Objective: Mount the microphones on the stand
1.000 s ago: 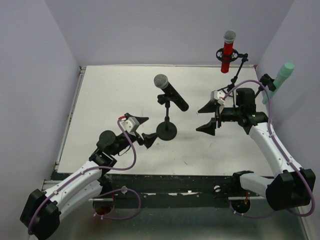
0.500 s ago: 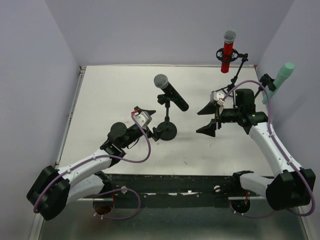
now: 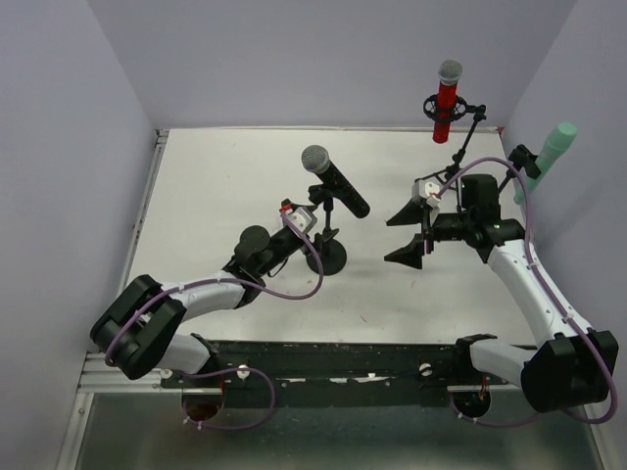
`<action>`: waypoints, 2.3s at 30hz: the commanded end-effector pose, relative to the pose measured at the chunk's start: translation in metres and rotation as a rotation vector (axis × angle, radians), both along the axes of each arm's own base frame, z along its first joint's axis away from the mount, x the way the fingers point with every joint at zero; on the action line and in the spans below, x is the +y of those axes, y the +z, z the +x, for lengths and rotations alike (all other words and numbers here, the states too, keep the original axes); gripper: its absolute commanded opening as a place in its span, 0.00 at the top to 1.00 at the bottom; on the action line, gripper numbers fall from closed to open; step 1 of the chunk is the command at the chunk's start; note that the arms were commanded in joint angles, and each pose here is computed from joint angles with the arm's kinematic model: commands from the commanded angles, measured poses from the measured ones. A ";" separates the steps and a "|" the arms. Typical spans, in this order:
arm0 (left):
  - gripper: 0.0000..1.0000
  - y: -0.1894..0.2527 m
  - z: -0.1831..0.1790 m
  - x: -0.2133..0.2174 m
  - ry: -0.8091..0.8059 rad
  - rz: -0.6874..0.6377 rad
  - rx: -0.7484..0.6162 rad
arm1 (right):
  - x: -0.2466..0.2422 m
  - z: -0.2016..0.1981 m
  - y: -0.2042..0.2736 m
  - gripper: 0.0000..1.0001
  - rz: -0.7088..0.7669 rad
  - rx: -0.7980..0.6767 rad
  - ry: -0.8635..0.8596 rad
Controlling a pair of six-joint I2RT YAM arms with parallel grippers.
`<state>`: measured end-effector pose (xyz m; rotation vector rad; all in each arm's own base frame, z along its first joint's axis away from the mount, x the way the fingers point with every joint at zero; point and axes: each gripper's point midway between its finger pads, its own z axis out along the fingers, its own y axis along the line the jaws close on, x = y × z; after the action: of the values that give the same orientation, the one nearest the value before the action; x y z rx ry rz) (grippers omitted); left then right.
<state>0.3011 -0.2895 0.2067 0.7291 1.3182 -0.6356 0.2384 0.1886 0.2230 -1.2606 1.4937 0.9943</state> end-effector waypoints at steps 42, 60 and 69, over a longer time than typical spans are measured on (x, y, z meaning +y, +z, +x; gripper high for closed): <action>1.00 0.121 0.097 0.168 0.481 -0.243 -0.190 | 0.002 -0.003 0.006 0.00 0.017 0.013 0.021; 1.00 0.108 0.237 0.318 0.812 -0.241 -0.125 | 0.000 0.006 -0.011 0.00 -0.012 0.061 -0.002; 1.00 0.072 0.248 0.318 0.807 -0.207 -0.076 | 0.000 0.010 -0.022 0.00 -0.030 0.095 0.001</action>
<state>0.5521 0.0294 0.2389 -0.0127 1.4541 -0.0839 0.2436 0.1898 0.2009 -1.2384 1.5762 1.0685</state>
